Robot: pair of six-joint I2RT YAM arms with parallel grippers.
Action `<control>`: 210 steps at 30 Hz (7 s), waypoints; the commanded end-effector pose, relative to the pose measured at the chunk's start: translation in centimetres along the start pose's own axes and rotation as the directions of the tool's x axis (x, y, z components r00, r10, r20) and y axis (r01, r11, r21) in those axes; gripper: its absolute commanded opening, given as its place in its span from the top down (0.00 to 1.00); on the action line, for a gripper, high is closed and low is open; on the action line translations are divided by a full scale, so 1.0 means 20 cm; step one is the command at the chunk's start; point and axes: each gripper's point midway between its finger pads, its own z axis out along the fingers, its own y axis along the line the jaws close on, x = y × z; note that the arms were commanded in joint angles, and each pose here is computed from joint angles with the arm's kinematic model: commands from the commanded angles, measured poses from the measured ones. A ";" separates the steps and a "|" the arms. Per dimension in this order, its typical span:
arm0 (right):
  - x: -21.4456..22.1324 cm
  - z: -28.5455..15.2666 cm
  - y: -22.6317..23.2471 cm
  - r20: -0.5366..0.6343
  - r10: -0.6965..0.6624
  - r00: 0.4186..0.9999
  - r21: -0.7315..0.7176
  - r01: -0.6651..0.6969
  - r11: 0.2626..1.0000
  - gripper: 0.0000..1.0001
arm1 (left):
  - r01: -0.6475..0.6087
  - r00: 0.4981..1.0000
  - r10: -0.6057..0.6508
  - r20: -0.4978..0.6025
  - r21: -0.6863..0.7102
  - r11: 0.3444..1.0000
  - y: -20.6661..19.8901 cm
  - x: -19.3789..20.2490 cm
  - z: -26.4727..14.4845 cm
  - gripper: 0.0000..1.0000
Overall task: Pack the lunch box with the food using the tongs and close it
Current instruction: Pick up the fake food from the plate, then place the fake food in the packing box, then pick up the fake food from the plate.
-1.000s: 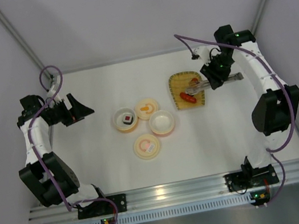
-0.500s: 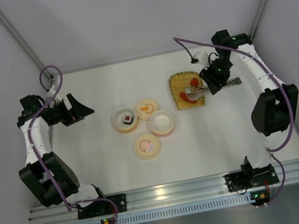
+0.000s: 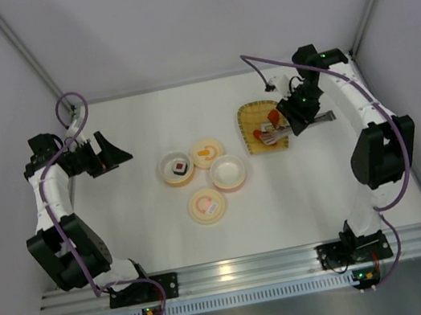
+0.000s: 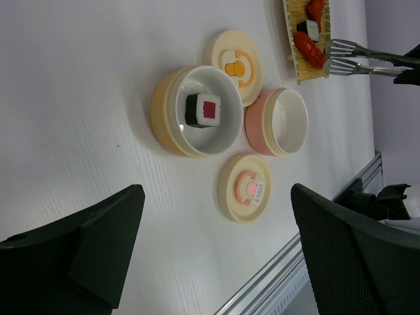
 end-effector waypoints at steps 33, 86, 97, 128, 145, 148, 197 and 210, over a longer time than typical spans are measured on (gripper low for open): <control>-0.09 0.00 0.08 0.043 -0.021 0.999 0.048 0.019 0.999 0.82 | -0.042 0.999 0.041 0.026 0.025 0.999 -0.02 -0.02 0.00 0.02; -0.19 0.20 0.63 0.193 -0.265 0.945 -0.114 0.290 0.950 0.84 | -0.049 0.999 0.049 0.008 -0.001 0.999 0.02 -0.01 0.00 0.02; -0.18 0.18 0.63 0.178 -0.267 0.947 -0.106 0.289 0.952 0.73 | -0.047 0.999 0.047 0.010 0.002 0.999 0.02 -0.01 0.00 0.02; -0.27 -0.15 0.14 0.279 0.037 0.959 0.094 -0.066 0.993 0.55 | -0.089 0.996 0.089 0.012 -0.011 0.996 0.00 0.00 -0.02 0.02; -0.23 -0.05 -0.12 0.266 0.211 0.940 0.225 -0.273 0.935 0.54 | -0.067 0.998 0.067 0.004 -0.006 0.998 0.03 0.00 0.01 0.02; -0.25 -0.02 -0.12 0.250 0.164 0.954 0.202 -0.217 0.955 0.53 | -0.065 0.998 0.065 0.007 0.001 0.998 0.03 0.00 0.01 0.02; -0.17 0.16 -0.01 0.157 0.313 0.937 0.161 -0.337 0.928 0.71 | -0.050 0.999 0.050 0.003 0.000 0.999 0.06 0.00 0.03 0.02; -0.32 0.00 0.07 0.275 0.217 0.937 0.084 -0.249 0.965 0.83 | -0.055 0.998 0.055 0.012 0.001 0.998 0.04 -0.01 0.02 0.02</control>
